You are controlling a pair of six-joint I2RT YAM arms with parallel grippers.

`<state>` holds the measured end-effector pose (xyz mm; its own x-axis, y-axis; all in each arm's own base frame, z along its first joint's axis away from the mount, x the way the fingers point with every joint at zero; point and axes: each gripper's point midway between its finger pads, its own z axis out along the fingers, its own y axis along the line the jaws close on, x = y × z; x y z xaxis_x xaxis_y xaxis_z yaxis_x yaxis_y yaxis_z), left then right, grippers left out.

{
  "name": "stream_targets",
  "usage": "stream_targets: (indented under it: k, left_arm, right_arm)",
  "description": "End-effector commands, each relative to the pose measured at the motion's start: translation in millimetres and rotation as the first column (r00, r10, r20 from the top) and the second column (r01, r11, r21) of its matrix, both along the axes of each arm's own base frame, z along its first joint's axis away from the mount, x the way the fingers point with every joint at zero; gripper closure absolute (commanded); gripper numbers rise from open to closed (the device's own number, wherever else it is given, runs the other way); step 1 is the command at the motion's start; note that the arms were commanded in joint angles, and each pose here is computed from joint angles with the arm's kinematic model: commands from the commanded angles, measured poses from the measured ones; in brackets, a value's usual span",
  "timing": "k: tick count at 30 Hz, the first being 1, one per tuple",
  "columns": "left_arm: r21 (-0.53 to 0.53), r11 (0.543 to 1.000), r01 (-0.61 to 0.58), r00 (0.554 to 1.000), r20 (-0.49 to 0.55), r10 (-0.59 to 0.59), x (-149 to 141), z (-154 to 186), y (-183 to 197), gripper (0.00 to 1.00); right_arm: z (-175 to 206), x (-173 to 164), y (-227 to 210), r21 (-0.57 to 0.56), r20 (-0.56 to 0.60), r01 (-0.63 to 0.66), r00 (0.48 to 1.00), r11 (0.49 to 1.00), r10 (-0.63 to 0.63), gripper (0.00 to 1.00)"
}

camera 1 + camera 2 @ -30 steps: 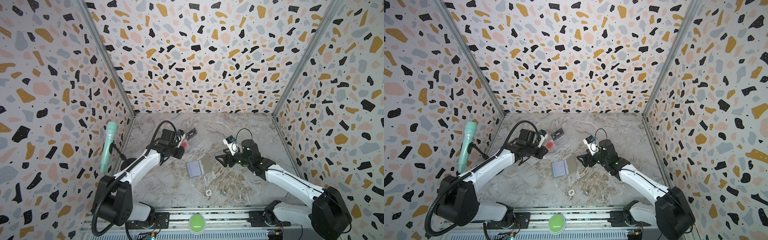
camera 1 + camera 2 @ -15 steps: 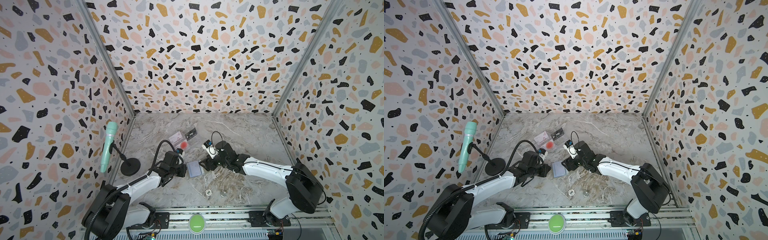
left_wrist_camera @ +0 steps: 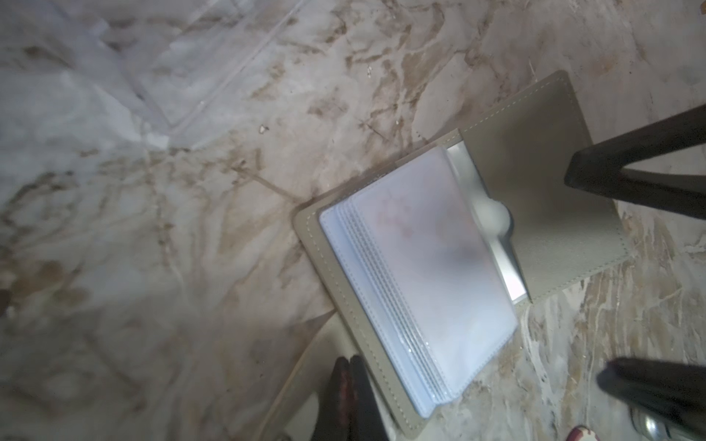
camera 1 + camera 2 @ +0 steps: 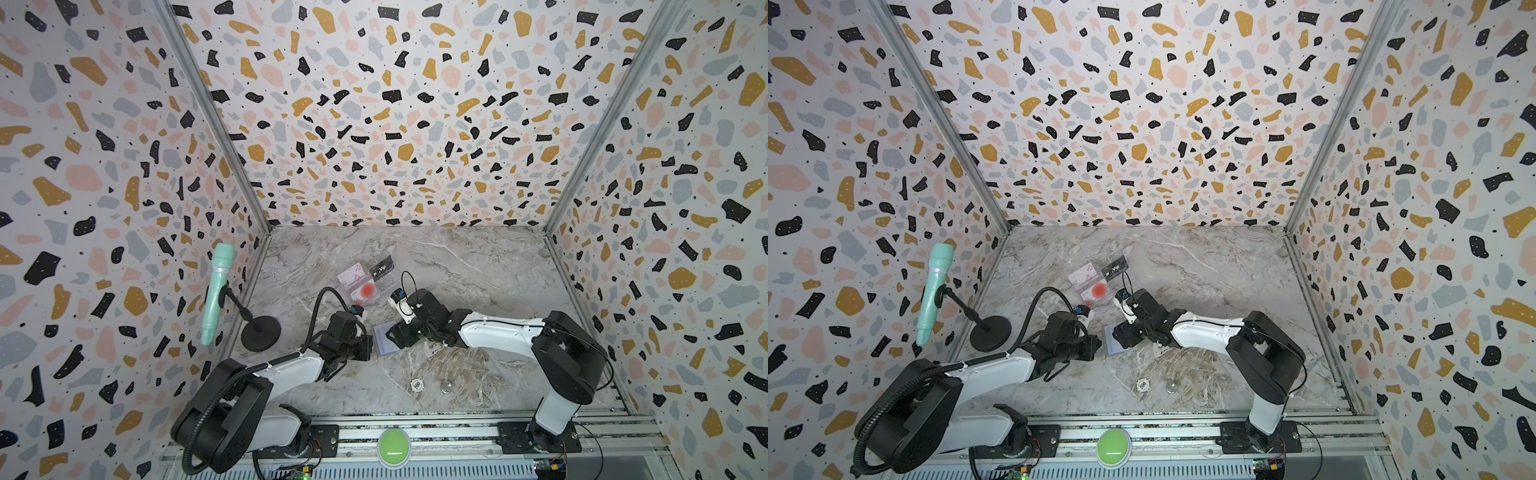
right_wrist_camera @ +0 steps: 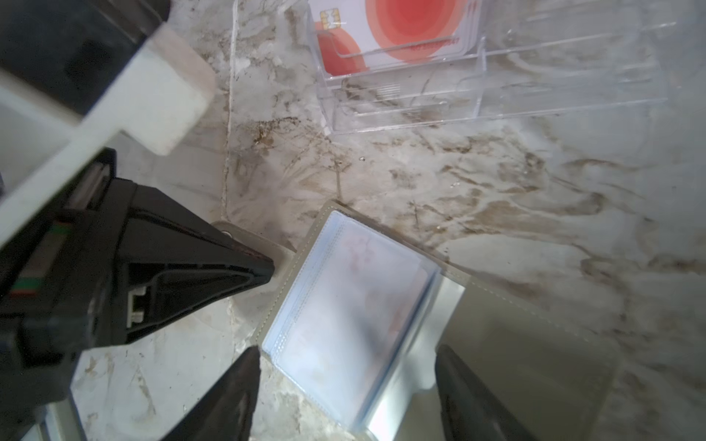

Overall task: Take the credit cards out of the card holder
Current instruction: Flip over the card slot in the card holder.

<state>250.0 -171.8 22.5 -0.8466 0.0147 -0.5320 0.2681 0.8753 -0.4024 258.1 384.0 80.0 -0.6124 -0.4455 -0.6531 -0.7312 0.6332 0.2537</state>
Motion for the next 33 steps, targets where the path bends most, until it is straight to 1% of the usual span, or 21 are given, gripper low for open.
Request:
stream_targets:
  k: [1, 5, 13, 15, 16, 21, 26, 31, 33]
  left_arm:
    - [0.019, 0.999, -0.04, 0.999, 0.028, 0.039, 4, -3, 7, 0.97]
    - [0.008, 0.998, -0.067, 0.997, 0.038, 0.066, 3, -6, 10, 0.98]
    - [0.011, 0.997, -0.082, 0.996, 0.031, 0.082, 3, -8, 13, 0.98]
    - [0.012, 0.996, -0.089, 0.996, 0.033, 0.089, 3, -8, 14, 0.98]
    - [-0.003, 0.996, -0.091, 0.994, 0.056, 0.091, 7, -4, 12, 0.98]
    - [-0.018, 0.996, -0.092, 0.994, 0.064, 0.093, 9, 1, 10, 0.98]
    - [-0.055, 0.995, -0.079, 0.992, 0.093, 0.084, 13, 15, 4, 0.98]
    - [-0.134, 0.991, 0.017, 0.988, 0.156, 0.004, 19, 44, -17, 0.97]
    - [-0.145, 0.989, 0.018, 0.985, 0.175, 0.008, 24, 52, -20, 0.97]
  right_arm:
    - [-1, 4, 7, -0.047, 0.023, 0.024, 0.999, 0.999, -0.023, 0.25]
    - [-13, 4, 12, -0.106, 0.034, 0.035, 0.999, 0.994, -0.032, 0.24]
    - [-32, 0, 12, -0.169, 0.029, 0.036, 0.999, 0.985, -0.032, 0.22]
    - [-37, 2, 9, -0.194, 0.035, 0.049, 0.998, 0.98, -0.043, 0.23]
    - [-38, 3, 8, -0.205, 0.04, 0.058, 0.998, 0.977, -0.051, 0.23]
    - [-40, 7, 1, -0.235, 0.06, 0.093, 0.995, 0.968, -0.081, 0.27]
    - [-39, 10, -6, -0.256, 0.081, 0.115, 0.992, 0.96, -0.098, 0.29]
    - [-38, 11, -9, -0.264, 0.092, 0.123, 0.991, 0.957, -0.102, 0.32]
    - [-38, 11, -10, -0.266, 0.098, 0.126, 0.99, 0.956, -0.104, 0.33]
